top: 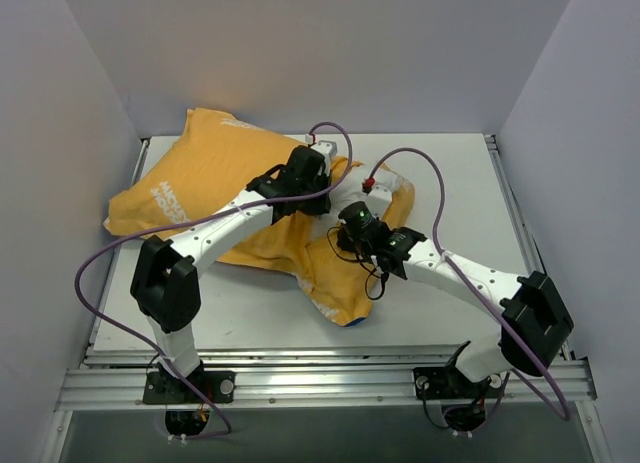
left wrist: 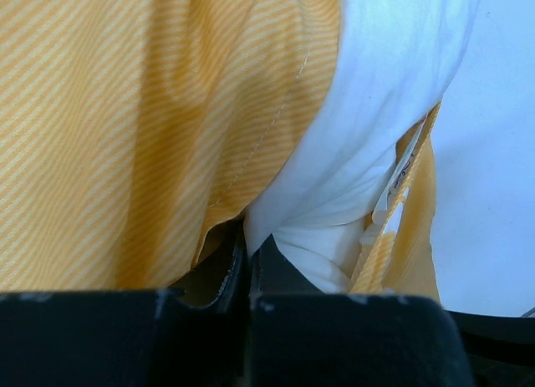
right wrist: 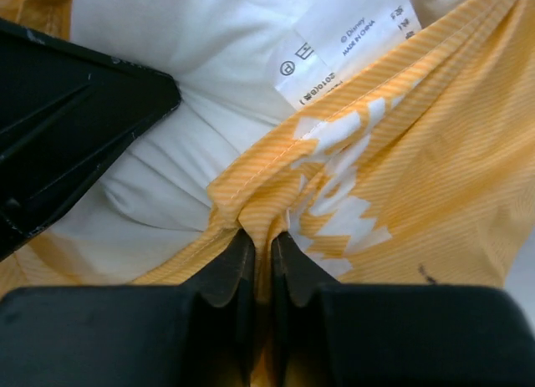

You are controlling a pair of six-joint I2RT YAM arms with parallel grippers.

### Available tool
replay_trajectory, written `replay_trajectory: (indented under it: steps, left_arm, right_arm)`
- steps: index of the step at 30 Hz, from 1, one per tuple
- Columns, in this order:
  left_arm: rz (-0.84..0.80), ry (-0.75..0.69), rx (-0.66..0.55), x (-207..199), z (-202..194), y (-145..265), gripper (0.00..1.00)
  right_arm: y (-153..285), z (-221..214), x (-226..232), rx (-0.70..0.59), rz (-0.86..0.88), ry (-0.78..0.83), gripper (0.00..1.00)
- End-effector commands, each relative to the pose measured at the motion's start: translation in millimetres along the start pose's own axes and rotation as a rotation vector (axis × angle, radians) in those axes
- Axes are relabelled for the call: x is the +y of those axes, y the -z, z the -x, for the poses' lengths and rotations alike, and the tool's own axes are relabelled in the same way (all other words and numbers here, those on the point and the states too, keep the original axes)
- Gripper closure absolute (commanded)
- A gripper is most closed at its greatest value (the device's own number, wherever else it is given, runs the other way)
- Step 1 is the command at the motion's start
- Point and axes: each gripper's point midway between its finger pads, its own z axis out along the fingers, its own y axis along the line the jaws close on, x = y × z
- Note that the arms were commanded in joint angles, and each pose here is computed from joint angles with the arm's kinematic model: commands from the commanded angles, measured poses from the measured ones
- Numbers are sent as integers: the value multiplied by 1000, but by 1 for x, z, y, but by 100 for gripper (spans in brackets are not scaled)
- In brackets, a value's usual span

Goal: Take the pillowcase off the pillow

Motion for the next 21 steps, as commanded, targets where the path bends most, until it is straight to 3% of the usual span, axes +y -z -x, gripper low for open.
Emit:
replay_trajectory:
  steps: [1, 9, 13, 17, 21]
  left_arm:
    - [69, 49, 4, 28, 4, 1, 98]
    - [153, 177, -121, 68, 55, 18, 98]
    - [211, 291, -195, 94, 80, 29, 98]
    - [236, 376, -253, 114, 98, 44, 98]
    - [197, 368, -280, 106, 105, 56, 98]
  right_arm:
    - [2, -22, -63, 41, -200, 48, 100]
    - [32, 20, -164, -54, -381, -79, 100]
    - [39, 17, -209, -34, -442, -140, 100]
    - [44, 17, -237, -20, -445, -226, 100]
    - [44, 27, -239, -17, -406, -233, 100]
